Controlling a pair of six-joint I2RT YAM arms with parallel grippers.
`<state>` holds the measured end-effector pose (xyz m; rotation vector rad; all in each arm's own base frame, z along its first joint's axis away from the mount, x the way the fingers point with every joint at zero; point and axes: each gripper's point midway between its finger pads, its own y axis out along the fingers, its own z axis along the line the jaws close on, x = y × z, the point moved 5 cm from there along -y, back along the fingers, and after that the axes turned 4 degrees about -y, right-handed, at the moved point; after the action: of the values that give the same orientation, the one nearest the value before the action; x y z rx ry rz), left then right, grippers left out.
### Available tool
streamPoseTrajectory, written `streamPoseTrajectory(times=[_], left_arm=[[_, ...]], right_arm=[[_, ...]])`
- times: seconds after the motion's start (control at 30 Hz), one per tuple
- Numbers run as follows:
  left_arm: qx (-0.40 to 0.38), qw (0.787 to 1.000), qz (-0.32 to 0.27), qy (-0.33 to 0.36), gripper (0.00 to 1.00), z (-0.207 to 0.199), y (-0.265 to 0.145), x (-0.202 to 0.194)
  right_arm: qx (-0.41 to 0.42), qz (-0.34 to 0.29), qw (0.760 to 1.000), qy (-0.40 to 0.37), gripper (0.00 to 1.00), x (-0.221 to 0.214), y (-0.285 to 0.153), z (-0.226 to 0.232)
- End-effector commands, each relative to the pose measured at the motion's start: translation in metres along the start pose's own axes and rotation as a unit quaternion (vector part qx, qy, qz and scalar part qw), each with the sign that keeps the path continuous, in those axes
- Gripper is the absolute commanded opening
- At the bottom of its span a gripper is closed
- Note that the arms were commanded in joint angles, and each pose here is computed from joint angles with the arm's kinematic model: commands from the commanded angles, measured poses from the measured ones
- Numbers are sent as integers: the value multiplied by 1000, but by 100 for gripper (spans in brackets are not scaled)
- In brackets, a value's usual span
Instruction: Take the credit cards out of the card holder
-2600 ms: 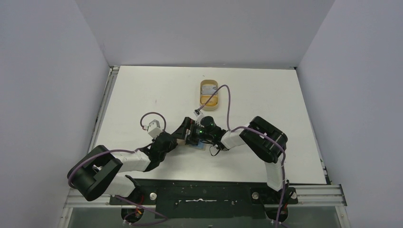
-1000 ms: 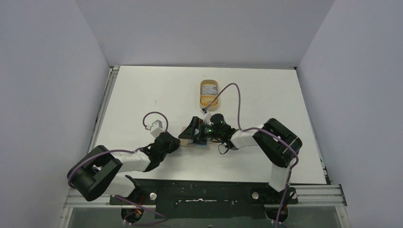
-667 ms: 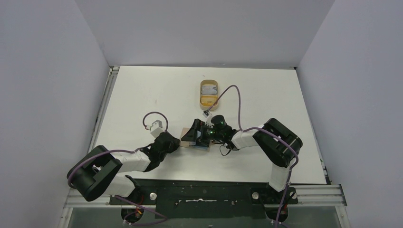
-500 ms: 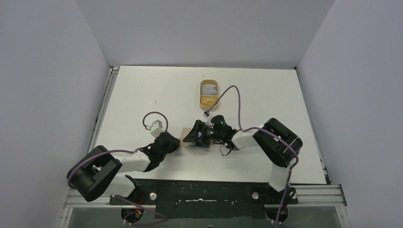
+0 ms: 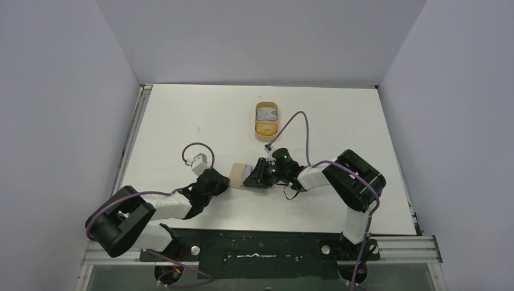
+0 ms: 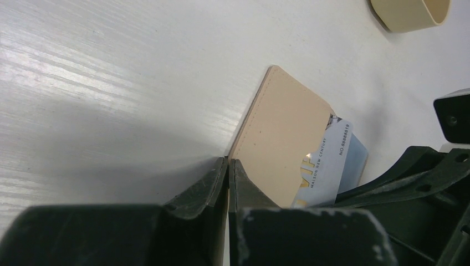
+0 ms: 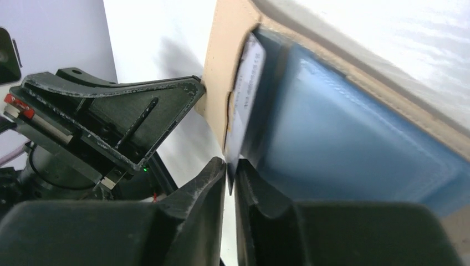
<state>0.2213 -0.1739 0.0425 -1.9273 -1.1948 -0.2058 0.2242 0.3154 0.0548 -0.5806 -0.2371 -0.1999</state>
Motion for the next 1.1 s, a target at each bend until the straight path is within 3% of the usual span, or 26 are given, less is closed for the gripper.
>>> streamPoseTrajectory(times=[0.0, 0.03, 0.43, 0.7, 1.07], left_arm=[[42, 999, 11, 21, 0, 23, -2, -6], [42, 999, 11, 21, 0, 23, -2, -6], [43, 999, 9, 18, 0, 23, -3, -5], [54, 999, -2, 0, 0, 29, -5, -4], [63, 997, -25, -23, 0, 33, -10, 4]], right_arm=[[9, -8, 1000, -10, 4, 4, -4, 1], [8, -7, 1000, -9, 0, 4, -4, 0], [-26, 12, 1000, 1, 0, -1, -16, -8], [-60, -15, 998, 32, 0, 2, -36, -12], [-71, -31, 997, 16, 0, 7, -74, 20]])
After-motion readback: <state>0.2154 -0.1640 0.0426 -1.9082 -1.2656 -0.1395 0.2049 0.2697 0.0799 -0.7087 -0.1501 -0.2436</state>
